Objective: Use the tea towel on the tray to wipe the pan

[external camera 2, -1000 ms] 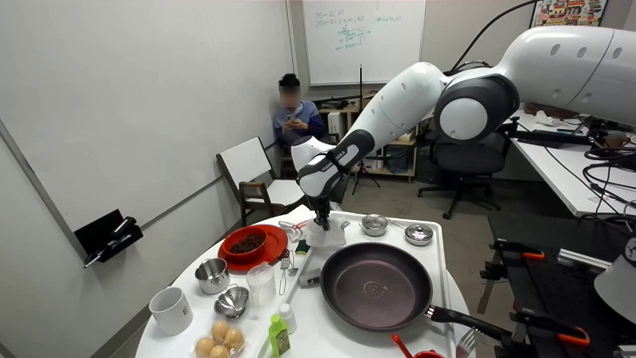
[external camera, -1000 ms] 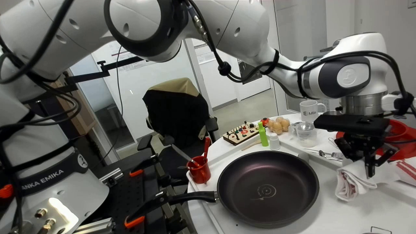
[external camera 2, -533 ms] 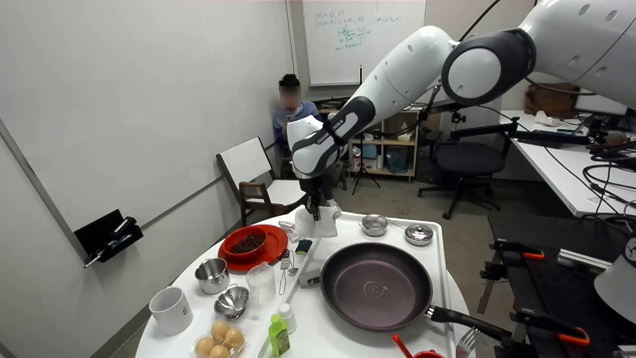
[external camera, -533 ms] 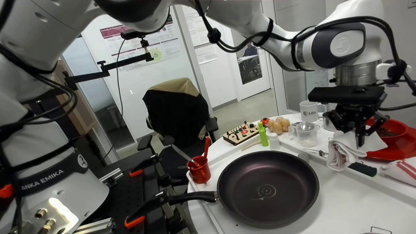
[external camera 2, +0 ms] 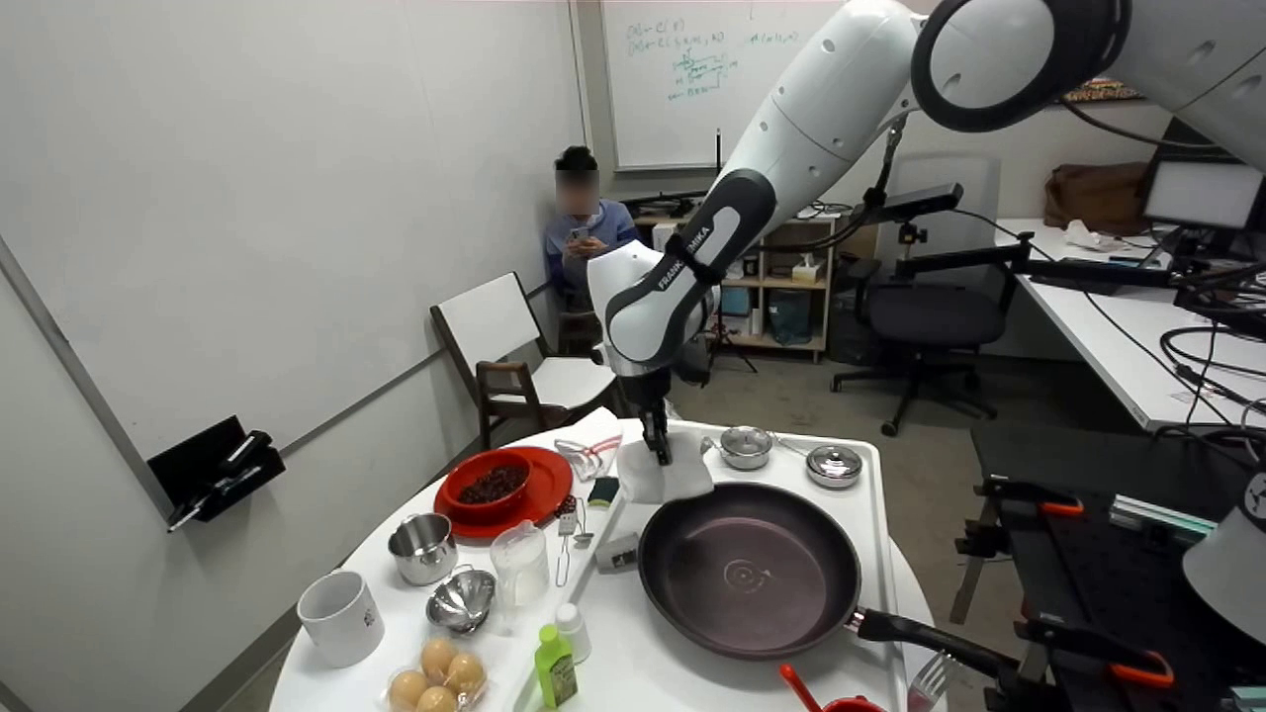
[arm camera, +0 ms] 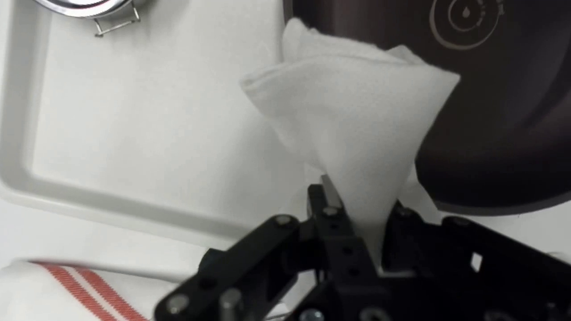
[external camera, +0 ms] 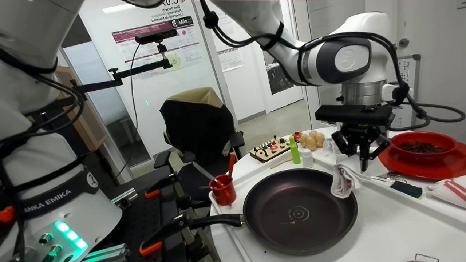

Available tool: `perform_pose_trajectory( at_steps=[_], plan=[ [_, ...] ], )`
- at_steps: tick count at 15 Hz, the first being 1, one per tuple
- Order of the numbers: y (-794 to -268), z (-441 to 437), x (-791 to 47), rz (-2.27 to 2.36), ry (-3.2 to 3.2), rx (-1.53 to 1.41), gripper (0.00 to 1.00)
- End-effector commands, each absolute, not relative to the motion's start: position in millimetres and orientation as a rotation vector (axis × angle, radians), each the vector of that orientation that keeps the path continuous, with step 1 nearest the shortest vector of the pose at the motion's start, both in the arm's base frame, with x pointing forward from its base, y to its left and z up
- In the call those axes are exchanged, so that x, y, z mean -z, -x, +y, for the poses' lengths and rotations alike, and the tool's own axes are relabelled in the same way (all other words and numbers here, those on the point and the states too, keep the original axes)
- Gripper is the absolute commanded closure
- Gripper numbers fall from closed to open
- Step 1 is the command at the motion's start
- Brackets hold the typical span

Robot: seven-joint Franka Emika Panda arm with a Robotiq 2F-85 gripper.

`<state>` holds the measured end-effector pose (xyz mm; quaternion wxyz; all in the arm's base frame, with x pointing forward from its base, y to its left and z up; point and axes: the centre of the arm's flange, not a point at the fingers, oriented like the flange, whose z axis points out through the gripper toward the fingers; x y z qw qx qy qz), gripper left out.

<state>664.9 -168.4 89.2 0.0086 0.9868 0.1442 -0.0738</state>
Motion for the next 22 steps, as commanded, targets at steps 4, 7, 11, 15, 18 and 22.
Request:
perform_pose_trajectory(
  at_steps=[4,7,11,15,18,22],
  plan=[
    [-585.3,-117.5,-84.7,0.730,-2.962,0.266,0.93],
    [-580.1,-96.4,-63.6,0.721,-2.953,0.234,0.93],
    [-585.9,-72.5,-43.1,0.681,-2.960,0.101,0.93],
    [-597.3,-64.6,-31.0,0.604,-2.947,-0.002,0.93],
    [-594.6,-68.5,-32.1,0.611,-2.964,0.021,0.93],
    [-593.2,-69.5,-28.1,0.605,-2.965,0.026,0.84]
  ],
)
